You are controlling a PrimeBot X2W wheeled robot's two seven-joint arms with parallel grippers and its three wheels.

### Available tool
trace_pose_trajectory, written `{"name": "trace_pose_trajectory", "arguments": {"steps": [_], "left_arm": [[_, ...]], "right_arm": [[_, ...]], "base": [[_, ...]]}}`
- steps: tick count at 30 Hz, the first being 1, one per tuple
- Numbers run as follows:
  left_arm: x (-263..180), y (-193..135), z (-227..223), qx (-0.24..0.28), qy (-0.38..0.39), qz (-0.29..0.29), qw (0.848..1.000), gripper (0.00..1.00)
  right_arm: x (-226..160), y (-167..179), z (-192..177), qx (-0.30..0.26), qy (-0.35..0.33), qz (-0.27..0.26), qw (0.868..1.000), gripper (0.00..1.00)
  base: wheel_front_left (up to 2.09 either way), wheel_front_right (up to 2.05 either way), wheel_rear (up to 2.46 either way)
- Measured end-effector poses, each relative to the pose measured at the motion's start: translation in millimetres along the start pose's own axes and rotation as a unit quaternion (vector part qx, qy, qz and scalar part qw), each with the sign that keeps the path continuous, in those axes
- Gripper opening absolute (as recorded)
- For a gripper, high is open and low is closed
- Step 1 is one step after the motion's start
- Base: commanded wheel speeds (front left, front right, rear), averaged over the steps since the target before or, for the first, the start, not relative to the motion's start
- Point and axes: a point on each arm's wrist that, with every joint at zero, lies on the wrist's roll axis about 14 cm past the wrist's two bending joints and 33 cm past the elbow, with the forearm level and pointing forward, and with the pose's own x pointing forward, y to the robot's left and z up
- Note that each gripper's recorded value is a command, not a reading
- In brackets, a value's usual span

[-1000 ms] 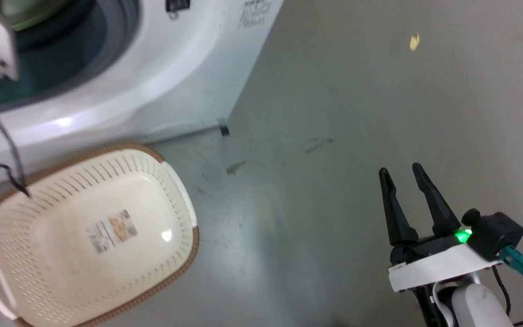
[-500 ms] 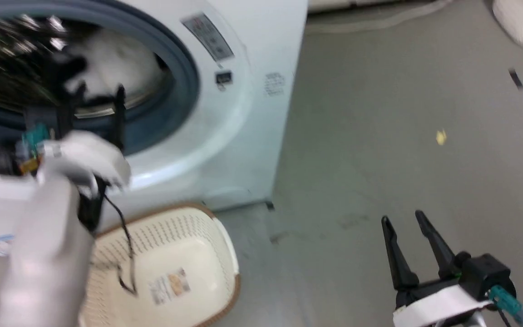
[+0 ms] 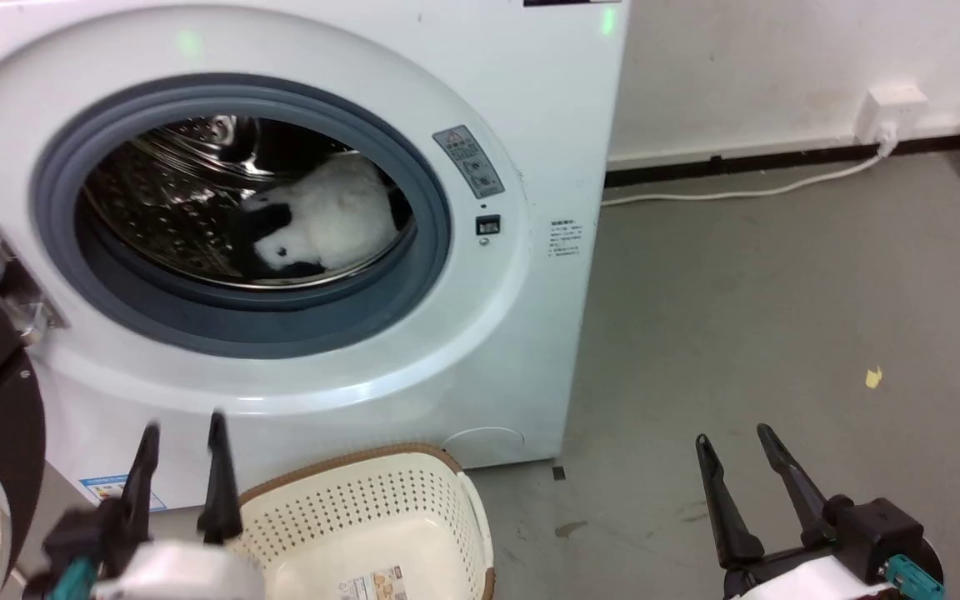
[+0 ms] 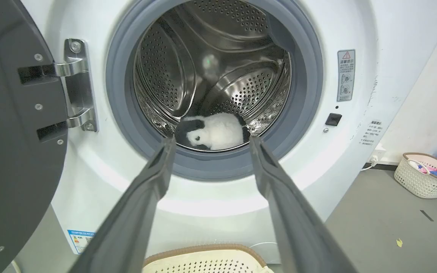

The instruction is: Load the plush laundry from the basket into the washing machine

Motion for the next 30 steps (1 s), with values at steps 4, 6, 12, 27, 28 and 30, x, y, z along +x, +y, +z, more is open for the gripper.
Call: {"name": "trace_pose_trajectory", "arguments": {"steps": [4,6,12,27,28,30], "left_arm": [[-27,11,-5,-0.005,0.009,0.028,1.0,1.0],[-39,15,-12,-0.01,0.021,0.039,0.999,1.0],[-64,18,-28,-0.013,0.049,0.05,0.997,1.0],[-77,7,-46,-0.015,0.08,0.035,0.996,1.0],[-77,7,-47,-0.016,0.081,0.035,0.996,1.0],[-78,6,-48,-0.014,0.083,0.033,0.996,1.0]], "right_arm": [[-2,7,1,0.002,-0.002,0.01,1.0,1.0],[-4,11,-2,0.007,0.003,0.015,1.0,1.0],[-2,22,-5,0.01,0.006,0.033,0.999,1.0],[-2,30,-17,0.014,0.025,0.044,0.999,1.0],[-2,30,-18,0.014,0.027,0.045,0.999,1.0],[-1,30,-20,0.015,0.029,0.045,0.998,1.0]], "base": [[0.0,0.0,0.0],[0.0,0.0,0.0],[0.0,0.0,0.0],[0.0,0.0,0.0],[0.0,0.0,0.0],[0.0,0.0,0.0]]}}
